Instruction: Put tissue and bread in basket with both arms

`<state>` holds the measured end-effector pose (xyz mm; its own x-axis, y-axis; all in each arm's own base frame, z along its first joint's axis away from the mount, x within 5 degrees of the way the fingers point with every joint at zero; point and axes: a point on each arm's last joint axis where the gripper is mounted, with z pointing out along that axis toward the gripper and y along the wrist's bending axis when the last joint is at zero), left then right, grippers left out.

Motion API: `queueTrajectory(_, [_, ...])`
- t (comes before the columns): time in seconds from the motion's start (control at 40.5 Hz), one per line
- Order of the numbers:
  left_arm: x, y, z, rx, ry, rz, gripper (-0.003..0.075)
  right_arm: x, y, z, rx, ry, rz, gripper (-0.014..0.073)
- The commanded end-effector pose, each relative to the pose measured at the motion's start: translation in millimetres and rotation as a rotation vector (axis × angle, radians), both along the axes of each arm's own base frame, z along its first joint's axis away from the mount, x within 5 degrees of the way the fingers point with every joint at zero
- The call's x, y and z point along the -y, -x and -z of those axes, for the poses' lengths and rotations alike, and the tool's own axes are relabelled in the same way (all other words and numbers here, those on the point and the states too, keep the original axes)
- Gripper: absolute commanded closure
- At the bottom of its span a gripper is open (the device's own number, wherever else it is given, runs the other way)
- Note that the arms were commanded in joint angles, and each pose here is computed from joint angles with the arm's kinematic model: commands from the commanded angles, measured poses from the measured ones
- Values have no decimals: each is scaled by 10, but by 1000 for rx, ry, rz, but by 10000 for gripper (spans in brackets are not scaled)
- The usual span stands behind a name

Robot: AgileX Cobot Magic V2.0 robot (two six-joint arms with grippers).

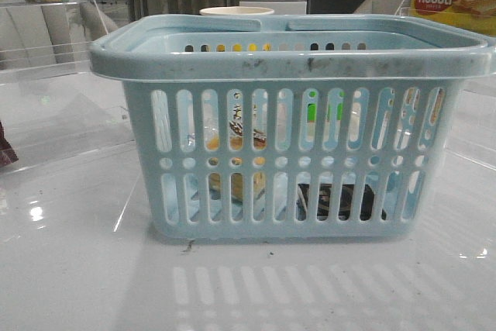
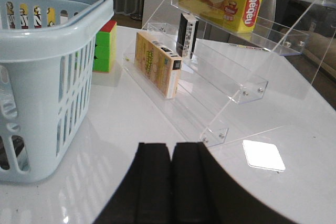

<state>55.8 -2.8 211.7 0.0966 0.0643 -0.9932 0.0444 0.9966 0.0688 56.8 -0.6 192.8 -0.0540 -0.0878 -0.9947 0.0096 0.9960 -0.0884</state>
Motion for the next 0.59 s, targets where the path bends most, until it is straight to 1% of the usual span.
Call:
queueTrajectory(0.0, [-1,28,-93,104,17,5,629,10,16,-127,149,-12,13,541])
queueTrajectory(0.123, [-1,28,-93,104,17,5,629,8,21,-167,194,-65,8,541])
queueTrajectory(0.568, [-1,28,-93,104,17,5,629,8,20,-162,189,-65,9,541])
